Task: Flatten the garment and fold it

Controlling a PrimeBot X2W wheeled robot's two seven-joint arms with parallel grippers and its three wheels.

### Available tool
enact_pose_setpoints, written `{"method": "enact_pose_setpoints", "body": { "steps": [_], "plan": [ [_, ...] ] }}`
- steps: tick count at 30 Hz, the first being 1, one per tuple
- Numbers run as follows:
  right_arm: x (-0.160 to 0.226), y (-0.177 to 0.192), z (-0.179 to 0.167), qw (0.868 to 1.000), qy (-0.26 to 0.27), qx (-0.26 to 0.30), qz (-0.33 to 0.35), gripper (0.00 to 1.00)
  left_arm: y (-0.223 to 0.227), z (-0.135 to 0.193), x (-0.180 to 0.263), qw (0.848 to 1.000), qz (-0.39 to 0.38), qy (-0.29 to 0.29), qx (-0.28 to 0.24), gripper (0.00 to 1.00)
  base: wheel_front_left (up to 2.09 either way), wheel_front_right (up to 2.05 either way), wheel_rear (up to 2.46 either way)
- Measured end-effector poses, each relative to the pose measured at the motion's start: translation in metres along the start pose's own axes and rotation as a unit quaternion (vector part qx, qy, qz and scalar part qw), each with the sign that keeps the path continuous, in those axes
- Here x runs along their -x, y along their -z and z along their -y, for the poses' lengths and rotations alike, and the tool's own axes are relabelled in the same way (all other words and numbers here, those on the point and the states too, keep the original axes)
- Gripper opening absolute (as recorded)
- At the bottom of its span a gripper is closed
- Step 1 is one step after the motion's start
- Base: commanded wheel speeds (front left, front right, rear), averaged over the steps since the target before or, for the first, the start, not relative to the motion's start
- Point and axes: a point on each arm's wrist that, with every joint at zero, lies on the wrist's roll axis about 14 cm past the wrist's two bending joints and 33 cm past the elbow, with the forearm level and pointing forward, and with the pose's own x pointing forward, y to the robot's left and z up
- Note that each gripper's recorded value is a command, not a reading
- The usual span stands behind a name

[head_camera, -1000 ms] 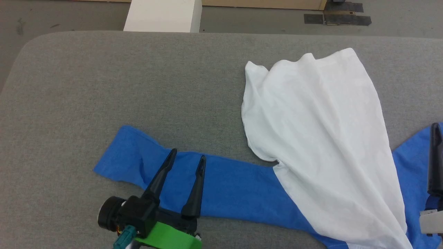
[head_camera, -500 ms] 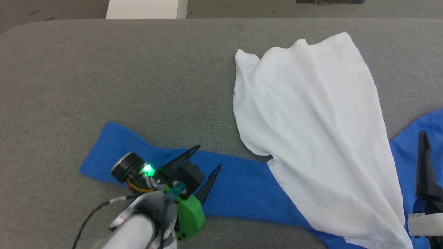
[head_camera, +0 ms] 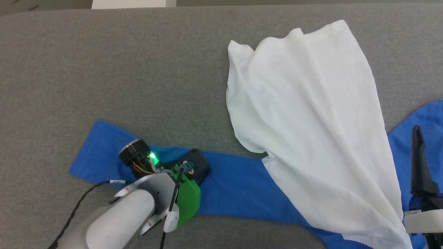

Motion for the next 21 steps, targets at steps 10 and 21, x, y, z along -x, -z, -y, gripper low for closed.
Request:
{"method": "enact_pose_setpoints", "body": {
  "steps": [10, 21],
  "plan": [
    [-0.002, -0.009, -0.007, 1.000, -0.012, -0.001, 0.007, 1.00, -0.010, -0.034, 0.016, 0.993, 0.066, -0.066, 0.066, 0.00, 0.00, 0.00, 0.00],
    [-0.014, 0.011, -0.013, 1.000, -0.021, -0.005, -0.021, 1.00, -0.047, -0.128, 0.063, 0.964, 0.139, -0.184, 0.131, 0.00, 0.00, 0.00, 0.00]
  ]
}}
